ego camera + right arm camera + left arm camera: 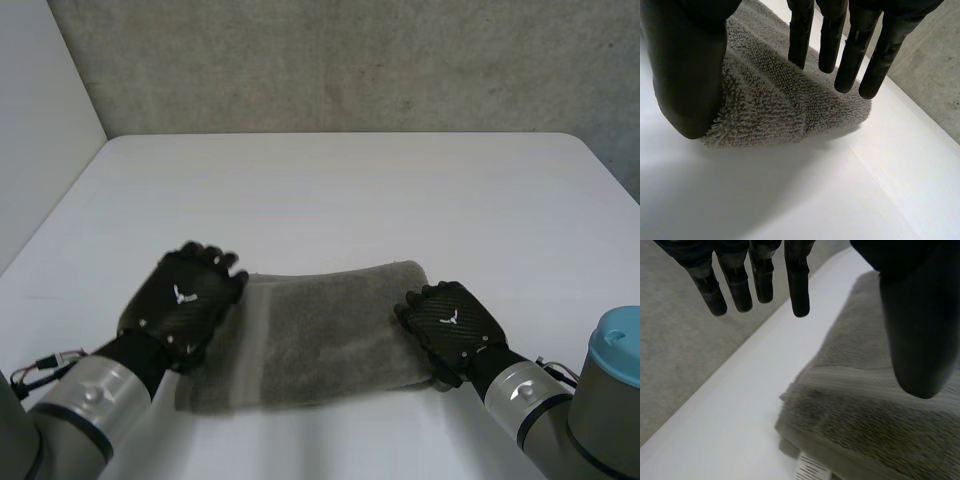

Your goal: Fold the towel.

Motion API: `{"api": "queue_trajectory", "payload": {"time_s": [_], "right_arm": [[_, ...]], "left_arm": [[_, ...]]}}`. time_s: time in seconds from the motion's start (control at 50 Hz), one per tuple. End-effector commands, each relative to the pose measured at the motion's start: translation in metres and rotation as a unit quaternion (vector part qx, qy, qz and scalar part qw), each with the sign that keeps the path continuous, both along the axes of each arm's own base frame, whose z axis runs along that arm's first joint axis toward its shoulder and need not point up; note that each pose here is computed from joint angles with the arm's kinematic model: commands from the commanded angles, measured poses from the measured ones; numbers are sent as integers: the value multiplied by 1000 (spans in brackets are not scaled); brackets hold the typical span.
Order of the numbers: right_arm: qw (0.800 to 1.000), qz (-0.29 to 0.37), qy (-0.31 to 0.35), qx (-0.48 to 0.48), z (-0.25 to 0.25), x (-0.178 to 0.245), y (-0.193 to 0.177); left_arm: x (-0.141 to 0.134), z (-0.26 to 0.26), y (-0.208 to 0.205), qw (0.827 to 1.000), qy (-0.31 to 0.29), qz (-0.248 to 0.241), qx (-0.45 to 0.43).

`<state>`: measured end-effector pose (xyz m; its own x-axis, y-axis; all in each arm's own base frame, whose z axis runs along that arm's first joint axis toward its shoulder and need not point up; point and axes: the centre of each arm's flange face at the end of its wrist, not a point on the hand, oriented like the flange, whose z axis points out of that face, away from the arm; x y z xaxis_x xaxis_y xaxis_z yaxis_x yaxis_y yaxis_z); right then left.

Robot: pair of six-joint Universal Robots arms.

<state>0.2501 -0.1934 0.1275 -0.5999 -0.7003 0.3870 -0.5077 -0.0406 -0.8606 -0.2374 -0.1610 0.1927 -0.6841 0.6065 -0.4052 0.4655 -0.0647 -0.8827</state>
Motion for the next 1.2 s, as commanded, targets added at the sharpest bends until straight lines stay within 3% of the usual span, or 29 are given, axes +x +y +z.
{"api": "queue_trajectory", "payload": {"time_s": [0.02, 0.4, 0.58, 0.68, 0.8, 0.92, 0.98, 1.06, 1.2], "right_arm": [[1000, 2, -1, 0, 0, 0, 0], [1000, 3, -1, -1, 1, 1, 0], [1000, -2, -2, -4, 2, 0, -3], [1000, -4, -3, -6, 2, 0, -5], [1000, -4, -5, -4, 1, 2, -6], [1000, -14, -9, -2, 2, -1, -9], [1000, -19, -8, -2, 2, -2, -10], [1000, -19, -7, -3, 2, -2, -9], [1000, -16, -4, -4, 2, 0, -9]], "left_arm": [[7, -25, 18, 997, -69, -28, 18], [7, -71, -1, 988, -123, -22, 86], [0, -70, -19, 989, -128, -4, 73], [-10, -51, -34, 993, -112, -1, 32], [-41, -7, -50, 996, -74, -14, -53], [-61, 44, -68, 991, -31, 21, -132], [-69, 54, -60, 989, -11, 16, -144], [-65, 47, -44, 991, -7, 7, -132], [-31, -26, -7, 995, -52, 9, -87]]}}
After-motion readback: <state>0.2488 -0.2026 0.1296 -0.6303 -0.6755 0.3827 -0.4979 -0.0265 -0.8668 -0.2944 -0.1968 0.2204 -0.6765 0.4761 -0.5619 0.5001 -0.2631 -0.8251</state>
